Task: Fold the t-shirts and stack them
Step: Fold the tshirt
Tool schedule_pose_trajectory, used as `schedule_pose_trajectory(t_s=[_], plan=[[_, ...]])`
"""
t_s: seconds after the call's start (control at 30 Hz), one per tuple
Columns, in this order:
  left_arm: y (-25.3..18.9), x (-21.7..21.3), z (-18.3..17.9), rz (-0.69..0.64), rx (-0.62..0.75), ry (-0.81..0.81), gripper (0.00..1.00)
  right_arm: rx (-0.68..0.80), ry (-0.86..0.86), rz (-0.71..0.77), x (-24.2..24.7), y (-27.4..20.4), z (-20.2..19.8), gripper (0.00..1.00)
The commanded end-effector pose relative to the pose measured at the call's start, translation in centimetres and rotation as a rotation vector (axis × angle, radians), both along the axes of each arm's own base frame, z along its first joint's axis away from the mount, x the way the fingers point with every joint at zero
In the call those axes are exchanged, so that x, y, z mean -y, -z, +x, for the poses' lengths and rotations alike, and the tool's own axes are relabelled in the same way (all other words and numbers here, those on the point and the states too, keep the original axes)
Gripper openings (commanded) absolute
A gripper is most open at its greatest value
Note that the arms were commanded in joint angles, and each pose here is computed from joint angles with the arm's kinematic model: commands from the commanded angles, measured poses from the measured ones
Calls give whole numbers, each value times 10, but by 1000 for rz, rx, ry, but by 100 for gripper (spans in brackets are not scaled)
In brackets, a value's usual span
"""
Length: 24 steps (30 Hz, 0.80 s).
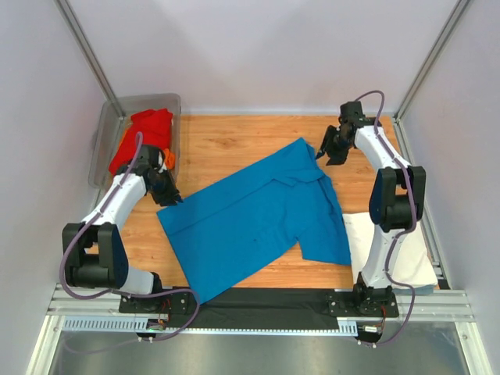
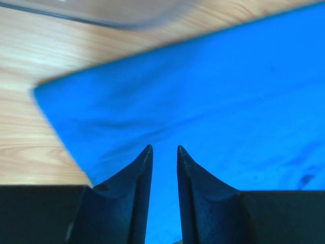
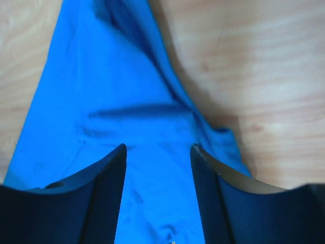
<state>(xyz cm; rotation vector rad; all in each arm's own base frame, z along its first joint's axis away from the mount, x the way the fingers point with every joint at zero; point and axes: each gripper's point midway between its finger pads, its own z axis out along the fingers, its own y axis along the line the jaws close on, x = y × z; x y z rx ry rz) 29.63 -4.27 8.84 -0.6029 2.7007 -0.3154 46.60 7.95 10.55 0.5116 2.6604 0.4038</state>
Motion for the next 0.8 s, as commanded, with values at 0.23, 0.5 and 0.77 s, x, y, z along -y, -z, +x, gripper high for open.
schedule_pose_trajectory(t_s=[0.23,0.5,0.77], plan=[[-21,51,-8,-95,131,142,33,25,-119,239,-107,14,-36,37],[-16,57,-23,-138,142,165,30,-22,-35,191,-105,44,-32,31],[-22,52,-16,-101,151,191,29,-57,-61,145,-109,67,-38,23]])
